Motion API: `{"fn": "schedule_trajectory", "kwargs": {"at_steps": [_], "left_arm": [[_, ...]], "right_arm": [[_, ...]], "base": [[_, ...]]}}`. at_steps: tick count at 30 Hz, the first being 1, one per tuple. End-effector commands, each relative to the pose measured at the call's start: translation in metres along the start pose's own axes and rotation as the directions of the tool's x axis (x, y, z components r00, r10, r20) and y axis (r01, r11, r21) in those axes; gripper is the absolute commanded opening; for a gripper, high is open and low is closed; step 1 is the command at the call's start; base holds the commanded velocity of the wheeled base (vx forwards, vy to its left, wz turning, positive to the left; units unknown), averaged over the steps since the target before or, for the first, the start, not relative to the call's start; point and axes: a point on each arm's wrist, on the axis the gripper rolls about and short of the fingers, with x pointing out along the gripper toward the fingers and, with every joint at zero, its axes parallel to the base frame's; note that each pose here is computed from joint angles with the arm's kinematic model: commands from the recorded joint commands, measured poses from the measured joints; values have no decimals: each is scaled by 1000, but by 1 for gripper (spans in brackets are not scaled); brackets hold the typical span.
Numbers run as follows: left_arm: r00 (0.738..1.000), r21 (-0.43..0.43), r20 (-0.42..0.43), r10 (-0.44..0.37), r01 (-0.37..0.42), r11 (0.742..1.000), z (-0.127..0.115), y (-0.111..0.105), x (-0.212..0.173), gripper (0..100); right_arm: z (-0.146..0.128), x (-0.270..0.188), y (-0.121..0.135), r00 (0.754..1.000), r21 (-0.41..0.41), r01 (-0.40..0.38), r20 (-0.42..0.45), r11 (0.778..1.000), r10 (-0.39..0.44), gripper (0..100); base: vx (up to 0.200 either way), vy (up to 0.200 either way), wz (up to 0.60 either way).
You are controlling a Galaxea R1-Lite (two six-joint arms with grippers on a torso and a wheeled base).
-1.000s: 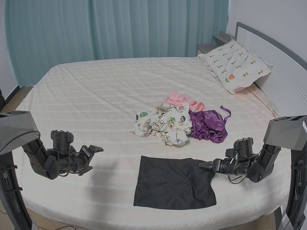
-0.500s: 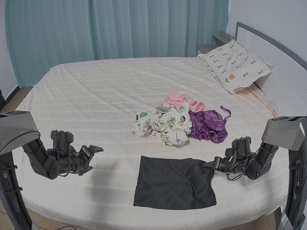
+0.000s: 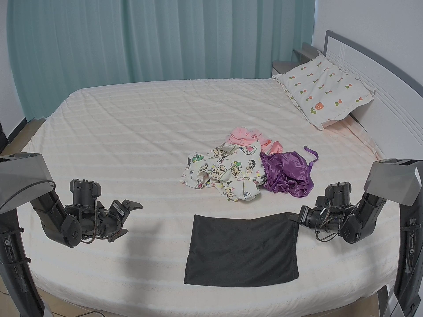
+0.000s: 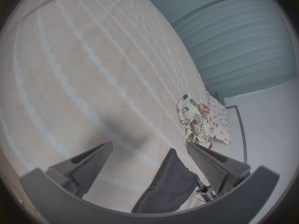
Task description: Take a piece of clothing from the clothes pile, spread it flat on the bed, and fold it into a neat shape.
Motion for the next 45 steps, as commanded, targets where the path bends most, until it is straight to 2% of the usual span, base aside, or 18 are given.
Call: {"fn": "schedule_trajectory", "kwargs": {"at_steps": [1, 2, 3, 8, 13, 14, 18, 19, 21, 28, 36, 37, 45], "left_arm": [[1000, -1, 0, 1, -1, 1000, 0, 0, 0, 100], [1000, -1, 0, 1, -1, 1000, 0, 0, 0, 100], [1000, -1, 0, 1, -1, 1000, 0, 0, 0, 100], [1000, 0, -1, 0, 0, 1000, 0, 0, 0, 100], [1000, 0, -3, 1, -1, 1000, -1, 0, 1, 100], [1000, 0, -3, 1, -1, 1000, -1, 0, 1, 100], [1000, 1, -4, 2, -2, 1000, -1, 0, 1, 100], [1000, 0, -4, 2, -2, 1000, -1, 0, 1, 100], [1000, 1, -4, 2, -2, 1000, -1, 0, 1, 100], [1000, 3, -3, 1, -1, 1000, -1, 0, 1, 100], [1000, 3, -3, 1, -1, 1000, -1, 0, 1, 100], [1000, 3, -3, 1, -1, 1000, -1, 0, 1, 100], [1000, 3, -3, 1, -1, 1000, -1, 0, 1, 100]], "right_arm": [[-5, 1, -2, 1000, -5, 5, -13, 1000, -5, 0], [-5, 1, -2, 1000, -5, 5, -13, 1000, -5, 0], [-4, 1, -2, 1000, -5, 5, -10, 1000, -5, 100], [-1, -8, -1, 1000, -5, 11, -2, 1000, -11, 100], [-5, -25, -1, 1000, -77, 17, -17, 997, -18, 100], [-13, -32, -6, 998, -125, 18, -50, 992, -24, 100], [-19, -35, -8, 996, -155, -2, -85, 988, -12, 100], [-31, -41, -10, 990, -197, -36, -144, 980, 7, 100], [-36, -43, -10, 985, -216, -55, -171, 975, 18, 100], [-49, -38, -4, 975, -236, -78, -219, 969, 25, 100], [-57, -29, -1, 972, -246, -82, -232, 966, 24, 100], [-58, -27, -2, 972, -244, -79, -235, 966, 20, 0], [-61, -36, -3, 974, -265, -30, -226, 964, -32, 0]], "base": [[0, 0, 0], [0, 0, 0], [0, 0, 0], [0, 0, 0], [-80, 0, 0], [-200, 0, 0], [-200, 0, 0], [-200, 0, 0], [-200, 0, 0], [-57, 0, 0], [0, 0, 0], [0, 0, 0], [0, 0, 0]]}}
